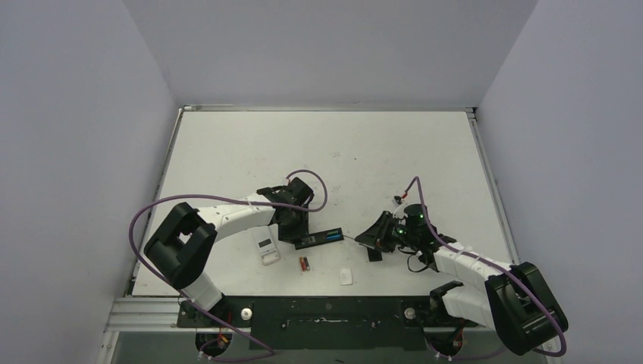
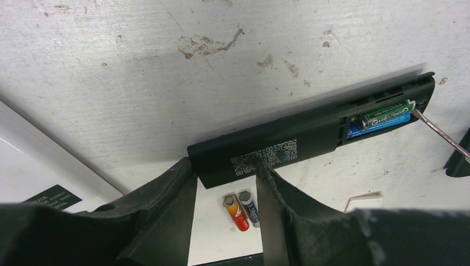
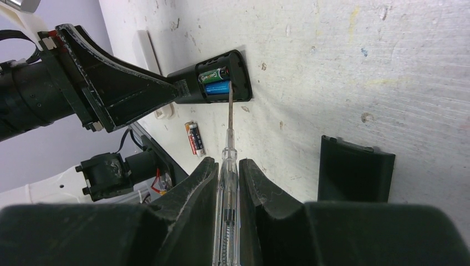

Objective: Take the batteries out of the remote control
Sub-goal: Unload the battery from the remote control.

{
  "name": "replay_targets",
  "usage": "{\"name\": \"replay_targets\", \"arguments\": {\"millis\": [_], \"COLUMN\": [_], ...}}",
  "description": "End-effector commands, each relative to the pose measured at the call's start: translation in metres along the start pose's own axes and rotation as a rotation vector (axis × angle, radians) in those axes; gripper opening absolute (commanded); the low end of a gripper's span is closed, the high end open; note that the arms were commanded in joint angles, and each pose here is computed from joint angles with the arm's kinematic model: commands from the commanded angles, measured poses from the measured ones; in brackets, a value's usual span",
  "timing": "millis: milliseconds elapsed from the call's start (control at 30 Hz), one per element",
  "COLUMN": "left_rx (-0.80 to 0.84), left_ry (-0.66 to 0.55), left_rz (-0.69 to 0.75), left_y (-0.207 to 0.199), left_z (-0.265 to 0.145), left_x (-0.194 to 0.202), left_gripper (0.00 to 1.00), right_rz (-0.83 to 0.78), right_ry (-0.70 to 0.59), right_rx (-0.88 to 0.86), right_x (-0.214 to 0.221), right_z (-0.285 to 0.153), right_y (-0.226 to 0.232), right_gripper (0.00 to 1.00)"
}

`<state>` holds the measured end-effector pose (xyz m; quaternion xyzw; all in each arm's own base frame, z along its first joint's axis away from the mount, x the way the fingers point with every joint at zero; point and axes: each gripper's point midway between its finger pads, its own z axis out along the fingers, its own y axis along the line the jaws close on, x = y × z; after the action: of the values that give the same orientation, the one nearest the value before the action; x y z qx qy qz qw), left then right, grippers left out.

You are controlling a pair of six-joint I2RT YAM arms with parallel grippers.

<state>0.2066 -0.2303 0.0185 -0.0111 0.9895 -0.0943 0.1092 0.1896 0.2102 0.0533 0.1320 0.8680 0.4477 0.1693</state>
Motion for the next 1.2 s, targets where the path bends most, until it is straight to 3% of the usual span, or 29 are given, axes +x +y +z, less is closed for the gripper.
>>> {"name": "replay_targets", "arguments": {"millis": [0, 367, 567, 767, 1167], "left_rx": [-0.078, -0.092, -0.095, -0.096, -0.094], "left_ry": [0.018, 0.017, 0.015, 0.013, 0.013], "left_rz": [0.036, 0.039, 0.040, 0.041, 0.040], "left_y": [0.012, 0.015, 0.015, 0.015, 0.015], "left_z": [0.038, 0.038, 0.037, 0.036, 0.037], "left_x": [0.017, 0.017, 0.016, 0.015, 0.015], "left_gripper": [0.38, 0.38, 0.38, 0.38, 0.38], "right_rz": [-0.008, 0.078, -0.003, -0.129, -0.460], "right_ry": [-0.093, -0.139, -0.123, -0.100, 0.116], "right_rx": [-0.023, -0.077, 0.006, -0.040, 0.335], "right_x": [-0.022, -0.026, -0.030, -0.038, -0.021], "right_z": [-0.001, -0.008, -0.012, -0.023, -0.015], "right_y": [0.003, 0.005, 0.001, 0.034, 0.034], "right_gripper": [0.05, 0.05, 0.05, 0.05, 0.05]}}
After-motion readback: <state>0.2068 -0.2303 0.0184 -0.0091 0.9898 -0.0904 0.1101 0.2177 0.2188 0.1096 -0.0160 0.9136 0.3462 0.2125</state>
